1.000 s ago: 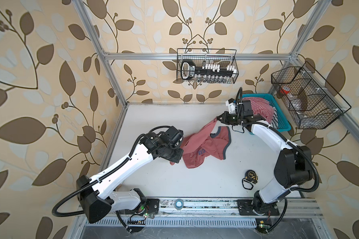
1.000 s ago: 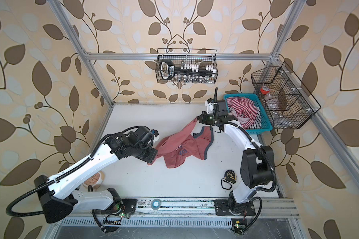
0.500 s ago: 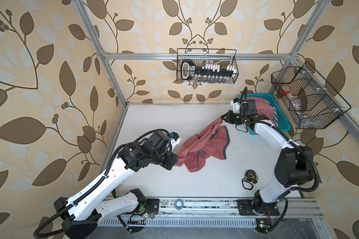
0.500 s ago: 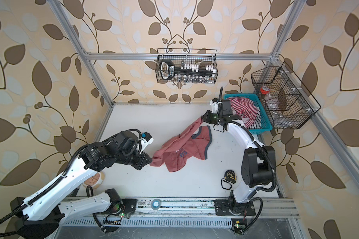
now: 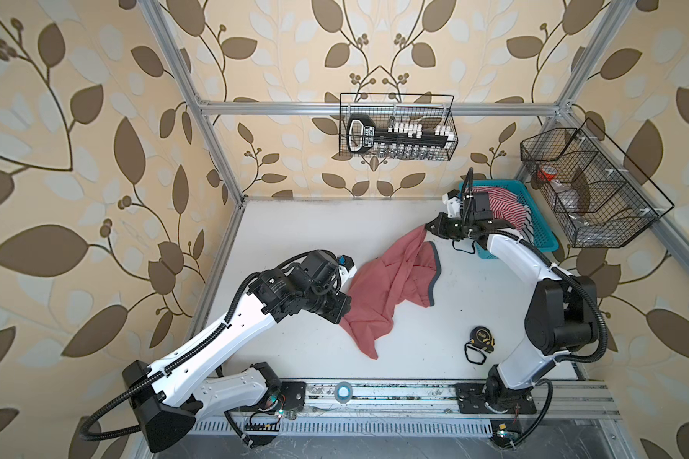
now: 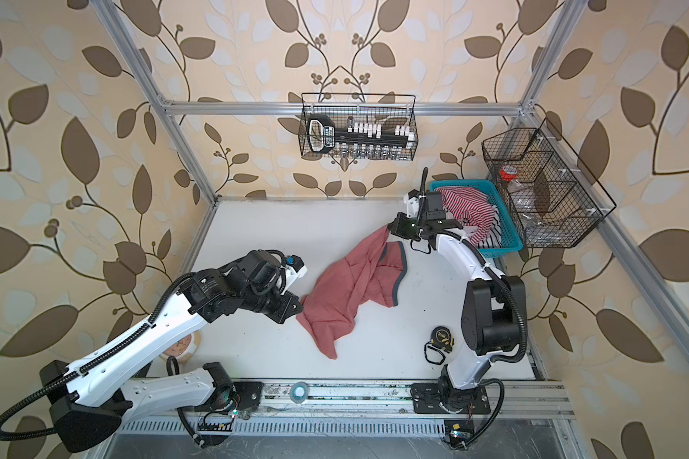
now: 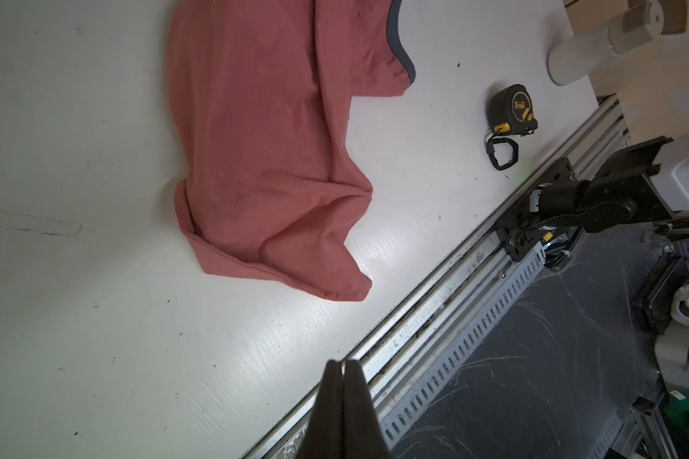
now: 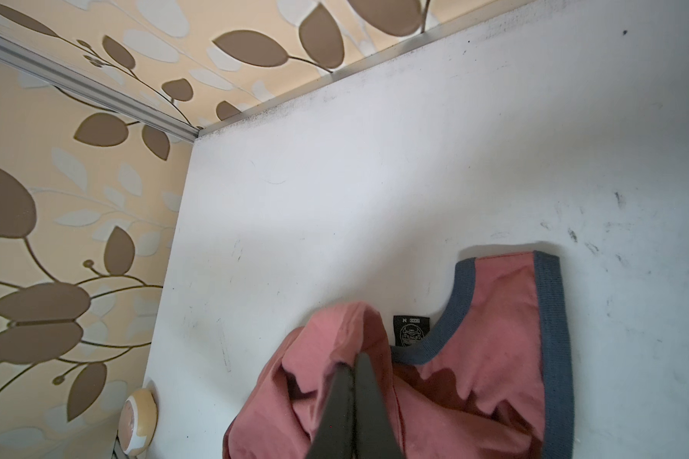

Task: Fold and stack tank tops
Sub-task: Smooth out the tank top at the center of the table.

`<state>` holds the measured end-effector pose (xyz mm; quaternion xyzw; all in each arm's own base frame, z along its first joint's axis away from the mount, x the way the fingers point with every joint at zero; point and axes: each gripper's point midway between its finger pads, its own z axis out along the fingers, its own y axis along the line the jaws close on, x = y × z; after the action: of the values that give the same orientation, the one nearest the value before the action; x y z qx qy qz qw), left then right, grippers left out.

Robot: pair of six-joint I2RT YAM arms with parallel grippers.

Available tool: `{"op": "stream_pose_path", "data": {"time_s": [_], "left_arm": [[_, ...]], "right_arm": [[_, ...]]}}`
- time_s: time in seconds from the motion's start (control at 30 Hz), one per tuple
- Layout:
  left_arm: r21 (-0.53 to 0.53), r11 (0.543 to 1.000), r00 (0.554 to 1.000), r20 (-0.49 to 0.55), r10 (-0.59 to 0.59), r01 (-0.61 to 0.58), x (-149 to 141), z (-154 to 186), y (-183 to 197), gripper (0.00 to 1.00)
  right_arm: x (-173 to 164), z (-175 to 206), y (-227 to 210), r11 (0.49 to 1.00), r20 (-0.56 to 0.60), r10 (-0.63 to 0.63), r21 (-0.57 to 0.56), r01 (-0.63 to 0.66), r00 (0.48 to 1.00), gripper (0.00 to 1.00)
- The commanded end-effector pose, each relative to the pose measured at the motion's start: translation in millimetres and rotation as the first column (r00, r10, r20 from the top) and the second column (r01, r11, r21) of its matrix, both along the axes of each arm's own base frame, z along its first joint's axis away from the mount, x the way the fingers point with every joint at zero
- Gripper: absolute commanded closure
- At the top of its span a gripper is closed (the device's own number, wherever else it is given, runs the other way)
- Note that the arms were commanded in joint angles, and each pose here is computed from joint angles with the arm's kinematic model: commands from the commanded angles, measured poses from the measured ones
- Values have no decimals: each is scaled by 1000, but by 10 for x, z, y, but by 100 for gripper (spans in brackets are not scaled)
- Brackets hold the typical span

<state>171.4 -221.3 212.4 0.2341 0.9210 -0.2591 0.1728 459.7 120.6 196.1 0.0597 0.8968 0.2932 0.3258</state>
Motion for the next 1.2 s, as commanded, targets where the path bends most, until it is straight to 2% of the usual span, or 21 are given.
{"op": "stream_pose_path", "data": {"time_s": [0.0, 0.17, 0.43, 0.57, 0.67, 0.93, 1.03, 1.17], "left_arm": [[-75, 997, 995, -86, -43, 36, -21, -80, -265, 92], [70, 989, 979, -163, -121, 134, -182, -463, -554, 85], [254, 924, 937, -276, -215, 287, -523, -920, -784, 80], [371, 876, 927, -324, -189, 308, -601, -1232, -732, 78], [437, 852, 929, -341, -140, 289, -596, -1455, -673, 72], [468, 860, 948, -312, -55, 204, -496, -1674, -730, 56], [467, 859, 943, -328, -51, 209, -521, -1742, -757, 56], [501, 829, 934, -350, -67, 248, -607, -1831, -746, 59]], "right_arm": [[-71, 188, 38, 999, 46, 27, -24, -26, 999, 100], [-98, 100, 121, 998, 26, 54, -29, -53, 998, 100], [-180, -10, 233, 996, 16, 90, -23, -89, 996, 100], [-215, -80, 255, 995, 13, 98, -16, -98, 995, 100], [-241, -122, 279, 994, 13, 107, -10, -107, 994, 100], [-307, -171, 297, 994, 18, 112, 1, -112, 994, 100], [-312, -178, 306, 993, 20, 115, 3, -115, 993, 100], [-313, -185, 306, 993, 21, 115, 4, -115, 993, 100]]}}
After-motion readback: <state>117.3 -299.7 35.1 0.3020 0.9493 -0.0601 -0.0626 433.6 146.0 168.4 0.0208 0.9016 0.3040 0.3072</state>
